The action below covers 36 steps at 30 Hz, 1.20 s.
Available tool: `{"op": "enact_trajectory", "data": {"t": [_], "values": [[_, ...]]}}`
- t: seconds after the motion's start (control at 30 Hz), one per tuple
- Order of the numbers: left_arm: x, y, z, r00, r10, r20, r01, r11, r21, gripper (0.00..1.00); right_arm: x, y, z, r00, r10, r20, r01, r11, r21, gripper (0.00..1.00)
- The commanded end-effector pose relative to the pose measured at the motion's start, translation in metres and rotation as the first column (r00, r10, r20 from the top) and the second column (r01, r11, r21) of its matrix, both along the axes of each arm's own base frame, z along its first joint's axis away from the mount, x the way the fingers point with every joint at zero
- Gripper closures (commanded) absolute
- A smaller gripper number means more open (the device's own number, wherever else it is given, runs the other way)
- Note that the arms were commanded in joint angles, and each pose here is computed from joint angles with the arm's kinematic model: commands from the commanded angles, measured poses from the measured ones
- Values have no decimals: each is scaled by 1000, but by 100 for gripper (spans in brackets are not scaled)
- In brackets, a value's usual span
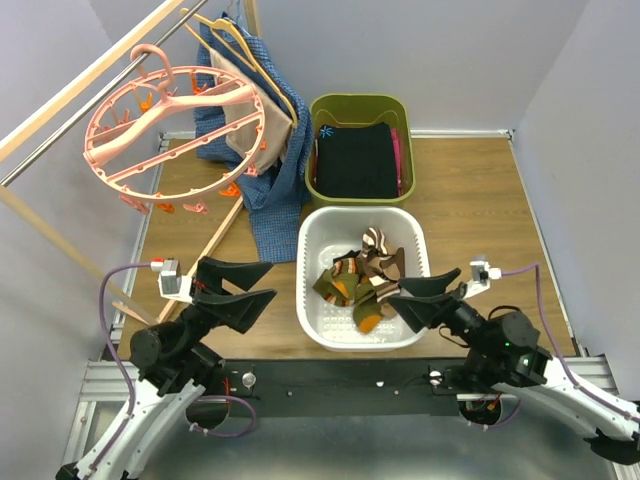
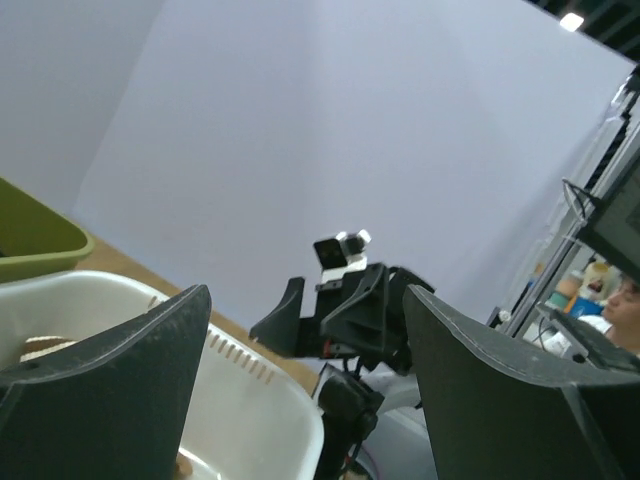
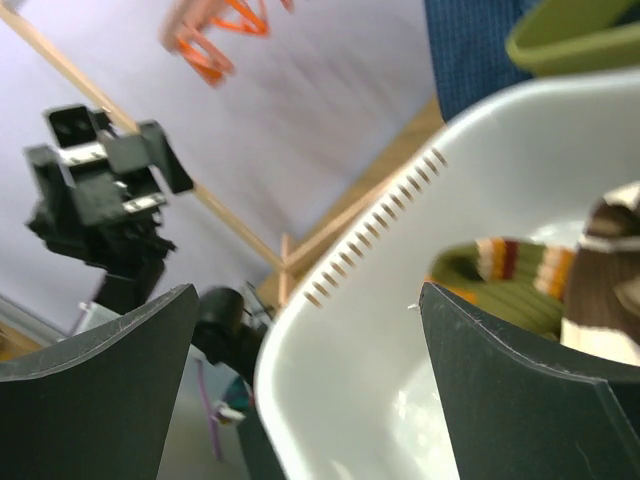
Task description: Remove the socks clipped to the hanger
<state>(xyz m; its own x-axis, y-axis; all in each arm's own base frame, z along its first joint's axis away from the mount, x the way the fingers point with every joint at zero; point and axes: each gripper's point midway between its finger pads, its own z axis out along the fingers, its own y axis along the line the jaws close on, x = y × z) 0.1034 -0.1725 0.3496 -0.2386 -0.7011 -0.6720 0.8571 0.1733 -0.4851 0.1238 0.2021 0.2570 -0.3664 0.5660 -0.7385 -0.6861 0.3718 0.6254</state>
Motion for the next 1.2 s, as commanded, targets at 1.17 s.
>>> {"op": "enact_trajectory", "data": {"t": [1.17], "values": [[-53, 9, -45, 948, -248, 198, 288, 933, -214, 11, -60, 12, 1, 914, 402, 54, -382, 810, 445, 0]]}}
